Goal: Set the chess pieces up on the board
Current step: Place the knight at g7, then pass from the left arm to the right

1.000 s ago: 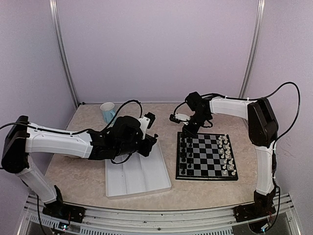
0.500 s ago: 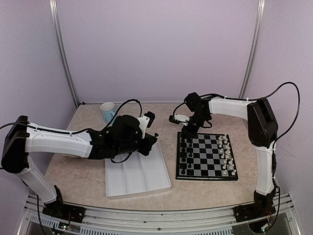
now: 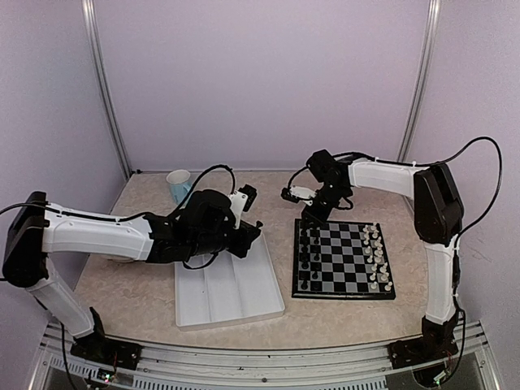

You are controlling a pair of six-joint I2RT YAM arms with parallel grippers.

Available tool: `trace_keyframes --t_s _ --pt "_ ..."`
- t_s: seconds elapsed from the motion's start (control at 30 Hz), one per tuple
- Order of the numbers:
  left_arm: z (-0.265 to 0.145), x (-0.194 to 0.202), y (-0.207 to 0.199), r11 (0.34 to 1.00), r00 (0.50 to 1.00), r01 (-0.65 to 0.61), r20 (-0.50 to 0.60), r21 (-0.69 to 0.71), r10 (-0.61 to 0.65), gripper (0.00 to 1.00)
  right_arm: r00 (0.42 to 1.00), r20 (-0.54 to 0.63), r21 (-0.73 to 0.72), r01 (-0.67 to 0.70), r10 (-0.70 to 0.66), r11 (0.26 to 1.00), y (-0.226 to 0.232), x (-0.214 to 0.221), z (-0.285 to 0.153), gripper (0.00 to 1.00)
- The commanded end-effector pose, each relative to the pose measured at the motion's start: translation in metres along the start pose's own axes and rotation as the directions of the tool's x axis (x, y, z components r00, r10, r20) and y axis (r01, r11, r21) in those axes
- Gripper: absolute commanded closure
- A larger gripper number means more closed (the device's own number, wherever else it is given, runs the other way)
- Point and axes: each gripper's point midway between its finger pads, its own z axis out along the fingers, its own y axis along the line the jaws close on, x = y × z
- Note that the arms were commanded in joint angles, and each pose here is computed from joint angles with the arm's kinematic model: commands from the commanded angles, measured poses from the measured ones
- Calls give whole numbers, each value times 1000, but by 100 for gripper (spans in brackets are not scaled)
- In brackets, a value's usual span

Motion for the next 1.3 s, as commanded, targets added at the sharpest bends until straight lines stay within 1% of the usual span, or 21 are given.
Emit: trace_keyframes --t_s 0.0,0.07,0.13,0.17,0.23,0.3,0.37,0.4,0.47,0.6,0.77,0.97,1.1,1.27 --pt "2 -2 -1 998 999 38 -39 49 -36 100 994 103 80 35 -44 996 -4 -31 -55 74" --pt "3 -2 -4 992 995 69 -73 107 -62 100 988 132 82 74 -84 994 1 -33 -71 73" --pt "4 0 -10 974 988 115 -122 194 -92 100 969 174 55 168 -175 984 17 -34 -88 71" --pt "4 -1 -13 961 984 144 -141 238 -112 100 946 217 20 241 -239 970 32 -35 -99 70" --pt "3 -1 -19 921 969 206 -201 330 -145 100 882 291 -11 389 -370 921 63 -28 -125 68" --pt "4 4 -25 882 948 262 -276 391 -159 100 816 332 15 498 -474 867 86 -21 -144 66" --pt "7 11 -33 852 929 293 -340 433 -147 100 758 343 56 572 -554 818 103 -18 -154 62" --pt "6 11 -38 840 923 300 -359 452 -137 100 741 337 73 594 -581 801 110 -18 -155 59" --pt "5 13 -48 808 909 323 -399 493 -120 100 710 310 94 639 -632 763 124 -18 -154 57" --pt "8 20 -65 754 880 373 -464 541 -102 100 663 232 126 705 -712 698 145 -24 -140 58" --pt "7 24 -81 720 864 397 -496 569 -84 100 641 152 130 741 -752 658 153 -25 -119 58" --pt "4 32 -97 681 849 420 -525 600 -61 98 599 107 117 785 -794 608 173 -16 -104 57" --pt "3 31 -101 665 849 425 -526 615 -56 97 576 81 117 805 -813 582 183 -13 -99 57" --pt "4 31 -101 663 850 425 -524 616 -59 97 562 59 86 821 -825 565 194 -7 -91 58"
